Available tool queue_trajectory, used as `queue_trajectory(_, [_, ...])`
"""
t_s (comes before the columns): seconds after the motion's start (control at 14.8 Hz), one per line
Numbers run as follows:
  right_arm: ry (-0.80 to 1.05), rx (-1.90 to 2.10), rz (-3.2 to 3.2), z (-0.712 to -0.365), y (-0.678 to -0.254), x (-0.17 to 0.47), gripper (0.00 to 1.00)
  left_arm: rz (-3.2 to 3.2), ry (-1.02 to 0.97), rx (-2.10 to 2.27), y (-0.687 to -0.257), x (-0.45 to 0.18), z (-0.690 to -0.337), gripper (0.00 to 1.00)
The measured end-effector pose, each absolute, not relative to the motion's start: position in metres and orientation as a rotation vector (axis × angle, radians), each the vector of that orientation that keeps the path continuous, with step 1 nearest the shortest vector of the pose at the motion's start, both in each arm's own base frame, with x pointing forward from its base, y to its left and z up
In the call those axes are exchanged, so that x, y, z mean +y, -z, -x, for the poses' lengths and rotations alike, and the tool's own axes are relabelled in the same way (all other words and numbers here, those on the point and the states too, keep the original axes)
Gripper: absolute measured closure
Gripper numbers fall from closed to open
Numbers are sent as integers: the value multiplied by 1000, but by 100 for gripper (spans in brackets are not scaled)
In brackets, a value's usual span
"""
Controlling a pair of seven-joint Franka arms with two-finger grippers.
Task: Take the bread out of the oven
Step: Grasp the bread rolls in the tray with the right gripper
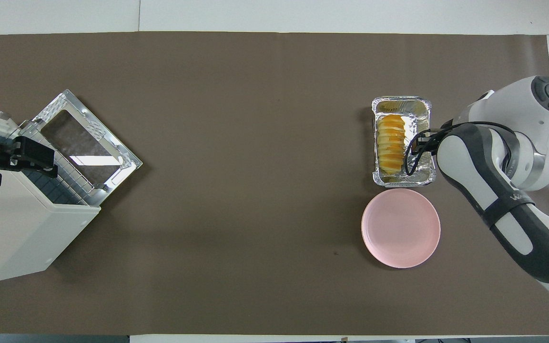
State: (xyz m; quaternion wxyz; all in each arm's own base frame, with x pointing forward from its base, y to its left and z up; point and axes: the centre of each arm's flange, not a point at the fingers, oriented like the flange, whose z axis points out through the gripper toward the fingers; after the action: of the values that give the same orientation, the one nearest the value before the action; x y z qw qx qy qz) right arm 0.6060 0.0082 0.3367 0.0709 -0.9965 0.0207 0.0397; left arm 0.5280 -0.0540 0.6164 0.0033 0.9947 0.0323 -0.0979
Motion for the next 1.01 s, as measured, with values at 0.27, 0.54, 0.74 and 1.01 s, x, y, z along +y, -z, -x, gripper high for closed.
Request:
queue_trajectory(0.27, [-103,73,2997,-616,-371,50,4,-3118,307,101,-616,-54,-528,0])
queue_trajectory(0.54, [-87,108,3004,-614,-360,75,0,-3118,307,101,-616,-54,-528,0])
queue_trajectory(0.74, [-86,129,3007,-612,-344,69,0,-3118,307,101,-616,-54,-528,0])
queue_trajectory(1.01, [-81,138,3008,-612,-341,65,0,-3118,307,101,-616,-54,-528,0])
